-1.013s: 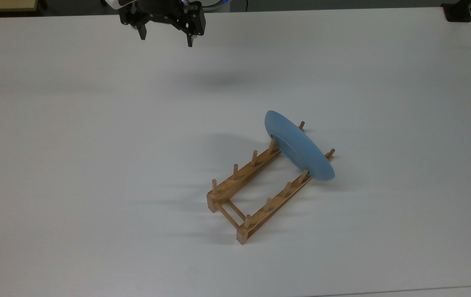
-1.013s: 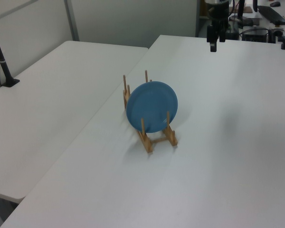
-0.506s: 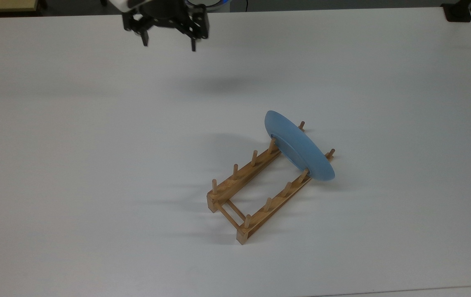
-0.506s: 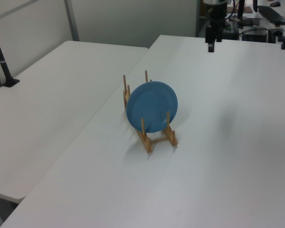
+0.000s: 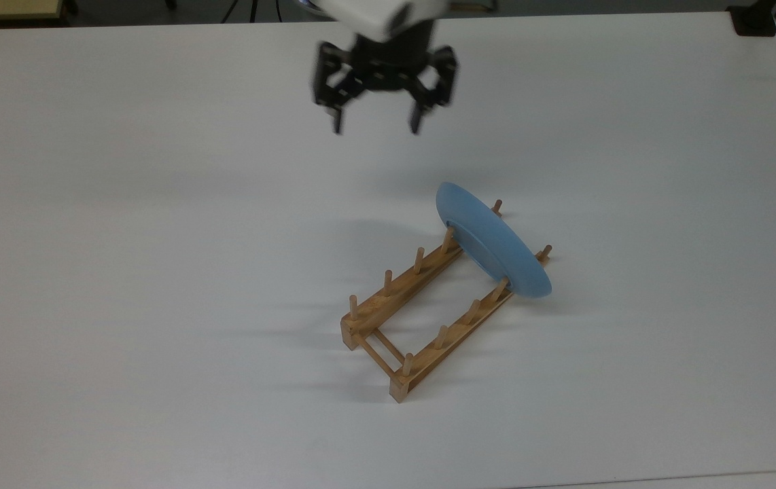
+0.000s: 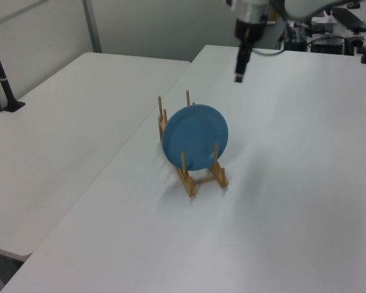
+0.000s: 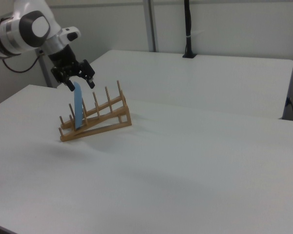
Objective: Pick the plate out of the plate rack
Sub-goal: 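Move the open gripper toward the rim of the blue plate in the rack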
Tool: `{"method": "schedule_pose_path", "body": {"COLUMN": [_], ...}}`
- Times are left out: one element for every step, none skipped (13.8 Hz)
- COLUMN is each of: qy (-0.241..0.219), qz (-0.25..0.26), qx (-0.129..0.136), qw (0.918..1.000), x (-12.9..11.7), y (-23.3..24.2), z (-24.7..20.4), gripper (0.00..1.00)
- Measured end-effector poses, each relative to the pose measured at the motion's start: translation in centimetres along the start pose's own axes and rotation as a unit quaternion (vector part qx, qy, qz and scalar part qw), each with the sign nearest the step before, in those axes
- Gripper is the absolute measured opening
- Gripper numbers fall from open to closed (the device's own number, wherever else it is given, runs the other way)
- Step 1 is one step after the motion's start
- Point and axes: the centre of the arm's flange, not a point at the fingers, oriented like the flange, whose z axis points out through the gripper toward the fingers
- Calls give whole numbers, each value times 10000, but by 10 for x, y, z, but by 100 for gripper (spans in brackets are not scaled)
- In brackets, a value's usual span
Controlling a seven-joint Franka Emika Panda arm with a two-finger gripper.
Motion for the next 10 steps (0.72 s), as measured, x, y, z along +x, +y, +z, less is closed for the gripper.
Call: {"method": "schedule_pose_path", "body": {"qy": [175,352,462,545,607,648,683,720,797,860], "qz": [-136,-340,-520,-633,-731,-867,-1000,-1057,-1092,-1137], "qx": [-171,-403,-501,-534,-578,-644,-783,-908,-1046,-1166], "qw": [9996,9980,9963,9951,9938,9920,9896,9876,9853,9829], "x": [6,12,15,19,21,21,21,21,22,23], "y": [-17,-40,-60,-73,-83,-95,-110,-119,-128,-137], "z": [2,5,6,2,-2,-3,0,4,8,14], "gripper": [95,94,83,82,78,74,68,66,63,63]}}
